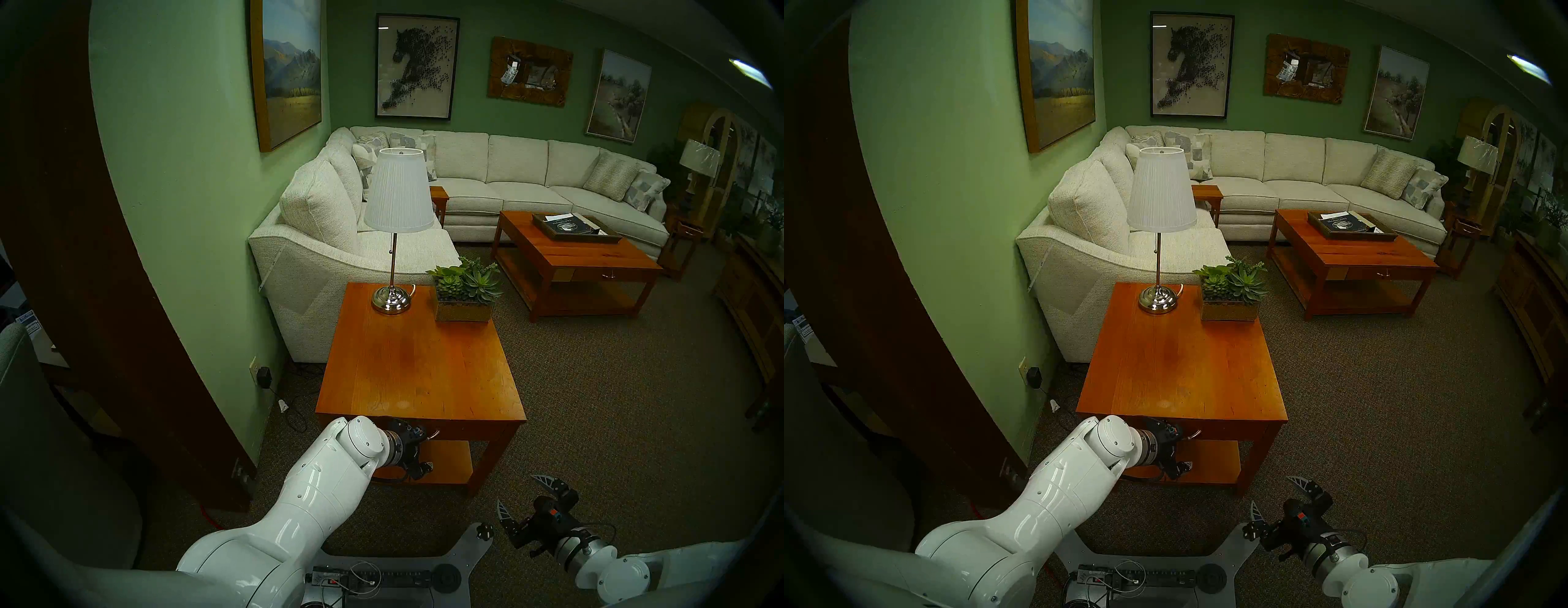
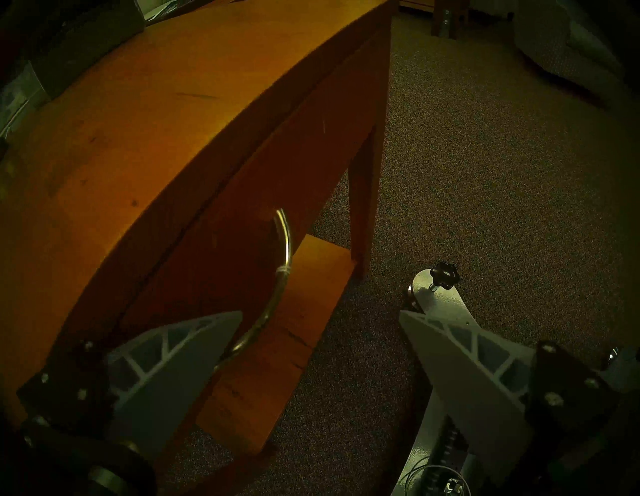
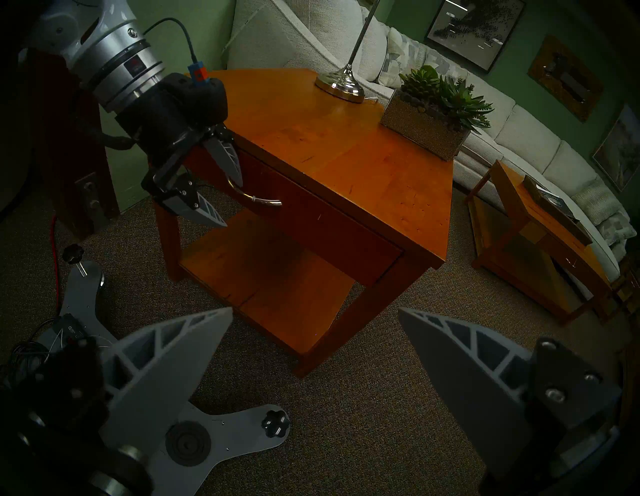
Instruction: Open the drawer, take out the contents and close the drawer
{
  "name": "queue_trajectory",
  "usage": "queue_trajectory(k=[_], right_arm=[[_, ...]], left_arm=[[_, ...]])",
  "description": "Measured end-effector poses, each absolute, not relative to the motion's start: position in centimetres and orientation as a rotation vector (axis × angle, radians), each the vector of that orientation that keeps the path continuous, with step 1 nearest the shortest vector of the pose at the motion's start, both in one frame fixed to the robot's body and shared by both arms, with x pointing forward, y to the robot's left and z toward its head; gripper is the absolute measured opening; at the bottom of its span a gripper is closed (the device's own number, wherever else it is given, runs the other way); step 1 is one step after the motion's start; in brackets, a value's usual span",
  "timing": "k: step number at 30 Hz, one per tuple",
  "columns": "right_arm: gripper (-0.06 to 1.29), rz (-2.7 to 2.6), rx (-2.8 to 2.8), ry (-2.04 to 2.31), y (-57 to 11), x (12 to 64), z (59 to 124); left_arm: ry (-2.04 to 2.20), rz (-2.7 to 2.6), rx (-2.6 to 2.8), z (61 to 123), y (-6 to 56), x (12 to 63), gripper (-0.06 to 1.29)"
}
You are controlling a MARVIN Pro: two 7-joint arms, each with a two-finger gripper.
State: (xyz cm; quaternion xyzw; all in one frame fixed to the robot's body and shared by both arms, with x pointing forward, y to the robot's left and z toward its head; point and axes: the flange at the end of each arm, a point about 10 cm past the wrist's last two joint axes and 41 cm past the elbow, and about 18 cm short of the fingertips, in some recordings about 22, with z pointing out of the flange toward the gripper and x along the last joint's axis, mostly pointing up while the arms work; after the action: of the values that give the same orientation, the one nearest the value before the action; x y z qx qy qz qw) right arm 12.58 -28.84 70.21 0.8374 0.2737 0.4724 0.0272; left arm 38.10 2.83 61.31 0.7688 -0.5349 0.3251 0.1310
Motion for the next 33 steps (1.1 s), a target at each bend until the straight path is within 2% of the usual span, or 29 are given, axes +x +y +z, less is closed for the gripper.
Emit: queue_trajectory(k=[13, 33], right_arm=[[1.25, 1.459, 2.586, 0.845, -28.8, 12.6, 70.2], [1.25, 1.459, 2.586, 0.845, -28.8, 12.6, 70.2]], left_arm=[[-1.639, 0.965, 2.186, 60.6, 3.0, 38.2, 1.23], [-1.717, 0.889, 2.082, 60.1, 3.9, 34.6, 1.28]])
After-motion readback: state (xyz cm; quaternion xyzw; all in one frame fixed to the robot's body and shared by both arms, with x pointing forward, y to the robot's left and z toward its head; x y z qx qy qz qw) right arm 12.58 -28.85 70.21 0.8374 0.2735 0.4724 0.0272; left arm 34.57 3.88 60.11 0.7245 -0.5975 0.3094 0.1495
